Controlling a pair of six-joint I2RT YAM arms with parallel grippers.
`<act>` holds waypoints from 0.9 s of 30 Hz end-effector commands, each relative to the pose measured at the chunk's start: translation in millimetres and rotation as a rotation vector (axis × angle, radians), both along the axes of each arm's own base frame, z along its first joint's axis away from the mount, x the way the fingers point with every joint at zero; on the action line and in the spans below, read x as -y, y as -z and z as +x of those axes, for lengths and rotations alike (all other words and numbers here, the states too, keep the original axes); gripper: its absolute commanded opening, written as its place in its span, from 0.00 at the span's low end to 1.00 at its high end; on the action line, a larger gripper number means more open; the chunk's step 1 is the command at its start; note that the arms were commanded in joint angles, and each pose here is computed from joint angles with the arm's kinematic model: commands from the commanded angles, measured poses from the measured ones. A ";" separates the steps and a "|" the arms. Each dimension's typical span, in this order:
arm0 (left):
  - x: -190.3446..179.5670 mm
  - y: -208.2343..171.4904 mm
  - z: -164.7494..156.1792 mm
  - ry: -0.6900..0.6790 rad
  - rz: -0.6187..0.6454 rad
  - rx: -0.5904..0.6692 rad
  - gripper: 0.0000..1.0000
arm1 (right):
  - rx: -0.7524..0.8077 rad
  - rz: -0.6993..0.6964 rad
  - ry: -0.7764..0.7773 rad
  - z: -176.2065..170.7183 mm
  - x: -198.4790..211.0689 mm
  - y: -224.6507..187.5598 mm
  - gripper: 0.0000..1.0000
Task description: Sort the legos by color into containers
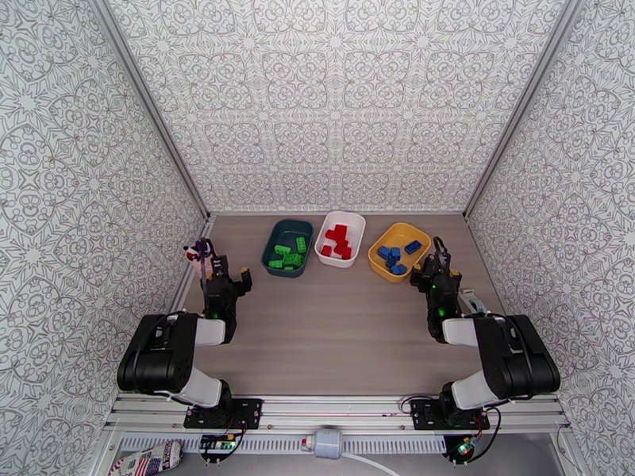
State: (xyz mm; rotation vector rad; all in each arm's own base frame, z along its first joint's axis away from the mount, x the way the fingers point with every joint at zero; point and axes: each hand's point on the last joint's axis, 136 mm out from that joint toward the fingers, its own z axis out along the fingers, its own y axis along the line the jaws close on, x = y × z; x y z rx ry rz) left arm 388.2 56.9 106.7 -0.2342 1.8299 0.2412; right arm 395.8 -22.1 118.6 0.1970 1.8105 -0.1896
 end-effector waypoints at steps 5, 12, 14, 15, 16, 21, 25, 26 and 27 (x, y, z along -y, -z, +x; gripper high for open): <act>-0.6 -7.7 5.5 0.004 -0.017 0.030 0.99 | 0.016 0.007 -0.001 -2.1 1.4 -1.8 0.99; -0.4 -8.1 5.7 0.004 -0.017 0.031 0.99 | 0.015 0.007 -0.001 -1.8 1.5 -1.6 0.99; 0.0 -8.2 5.8 0.004 -0.017 0.031 0.99 | 0.015 0.007 -0.001 -2.0 1.4 -1.4 0.99; -0.2 -7.7 5.5 0.004 -0.017 0.030 0.99 | 0.014 0.007 -0.001 -1.7 1.4 -1.3 0.99; -0.4 -7.9 5.7 0.003 -0.018 0.030 0.99 | 0.016 0.007 -0.002 -1.4 1.2 -2.0 0.99; -0.3 -7.4 5.7 0.002 -0.015 0.028 0.99 | -0.012 0.014 -0.033 4.0 -2.9 2.3 0.99; 0.1 -7.9 6.2 0.003 -0.015 0.028 0.99 | -0.002 0.016 -0.036 1.7 -2.3 0.7 0.99; -0.3 -7.3 5.8 0.002 -0.016 0.027 0.99 | 0.001 0.013 -0.040 0.8 -3.0 0.5 0.99; -0.3 -7.8 6.1 0.003 -0.015 0.028 0.99 | 0.005 0.011 -0.046 0.9 -4.0 -0.9 0.99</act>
